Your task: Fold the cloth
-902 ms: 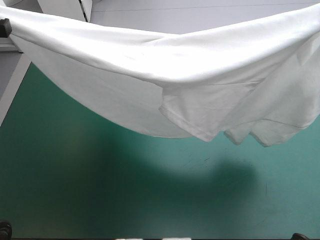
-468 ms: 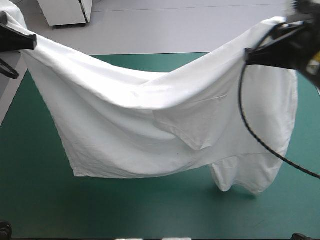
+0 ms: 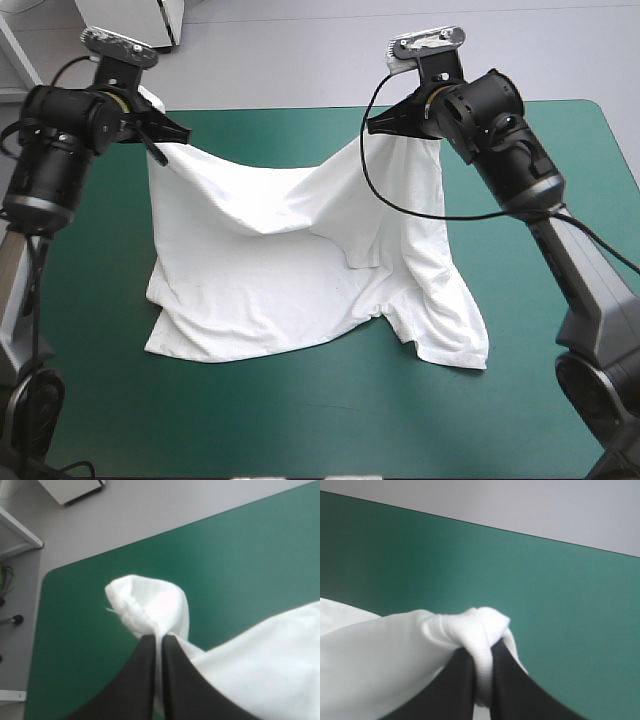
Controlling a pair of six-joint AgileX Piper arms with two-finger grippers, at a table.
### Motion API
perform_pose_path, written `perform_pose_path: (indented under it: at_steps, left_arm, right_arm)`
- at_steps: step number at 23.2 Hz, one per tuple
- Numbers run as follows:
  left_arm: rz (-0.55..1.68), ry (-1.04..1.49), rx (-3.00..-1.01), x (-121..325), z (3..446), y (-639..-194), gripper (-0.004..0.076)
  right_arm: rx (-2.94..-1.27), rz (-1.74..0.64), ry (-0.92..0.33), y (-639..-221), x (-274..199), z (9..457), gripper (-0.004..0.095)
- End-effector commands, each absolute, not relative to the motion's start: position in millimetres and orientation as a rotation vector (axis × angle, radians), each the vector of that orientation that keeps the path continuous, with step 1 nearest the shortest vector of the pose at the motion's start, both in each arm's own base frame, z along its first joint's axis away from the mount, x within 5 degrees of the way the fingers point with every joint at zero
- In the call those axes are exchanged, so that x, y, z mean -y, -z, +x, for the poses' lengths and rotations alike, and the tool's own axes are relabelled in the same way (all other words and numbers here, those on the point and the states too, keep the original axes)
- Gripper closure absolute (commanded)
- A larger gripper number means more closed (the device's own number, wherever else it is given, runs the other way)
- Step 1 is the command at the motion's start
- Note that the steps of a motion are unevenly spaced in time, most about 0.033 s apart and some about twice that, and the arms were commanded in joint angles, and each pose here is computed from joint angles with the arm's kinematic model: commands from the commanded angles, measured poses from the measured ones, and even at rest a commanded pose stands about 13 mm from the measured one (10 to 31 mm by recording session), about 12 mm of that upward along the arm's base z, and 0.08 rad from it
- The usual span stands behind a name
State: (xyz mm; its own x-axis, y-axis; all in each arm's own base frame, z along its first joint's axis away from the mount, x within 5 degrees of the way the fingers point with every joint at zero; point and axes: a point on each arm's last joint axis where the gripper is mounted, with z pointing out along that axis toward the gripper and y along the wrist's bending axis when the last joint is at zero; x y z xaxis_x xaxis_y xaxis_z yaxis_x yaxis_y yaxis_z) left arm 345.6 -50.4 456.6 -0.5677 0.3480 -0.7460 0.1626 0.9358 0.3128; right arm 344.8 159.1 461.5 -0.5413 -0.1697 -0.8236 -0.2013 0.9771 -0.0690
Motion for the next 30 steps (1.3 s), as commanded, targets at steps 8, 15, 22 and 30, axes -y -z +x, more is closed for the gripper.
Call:
perform_pose_path:
  at_steps: [8, 15, 22, 30]
  left_arm:
    - [0.118, 0.056, -2.111, 29.5, 442.5, -384.3, 0.0733]
    - [0.086, 0.081, -2.078, 31.1, 480.1, -338.8, 0.0404]
    - [0.153, 0.025, -2.263, 26.1, 419.8, -414.3, 0.0042]
    - [0.223, 0.027, -2.548, 23.8, 363.7, -415.6, 0.0109]
  right_arm:
    - [-2.025, -0.200, -0.076, -407.6, -153.7, 431.5, 0.0926]
    - [-2.054, -0.167, -0.174, -371.6, -147.2, 464.2, 0.0093]
    - [-2.173, -0.173, -0.024, -460.1, -106.8, 372.2, 0.0009]
    - [-2.486, -0.206, 0.040, -419.0, -90.4, 322.5, 0.0009]
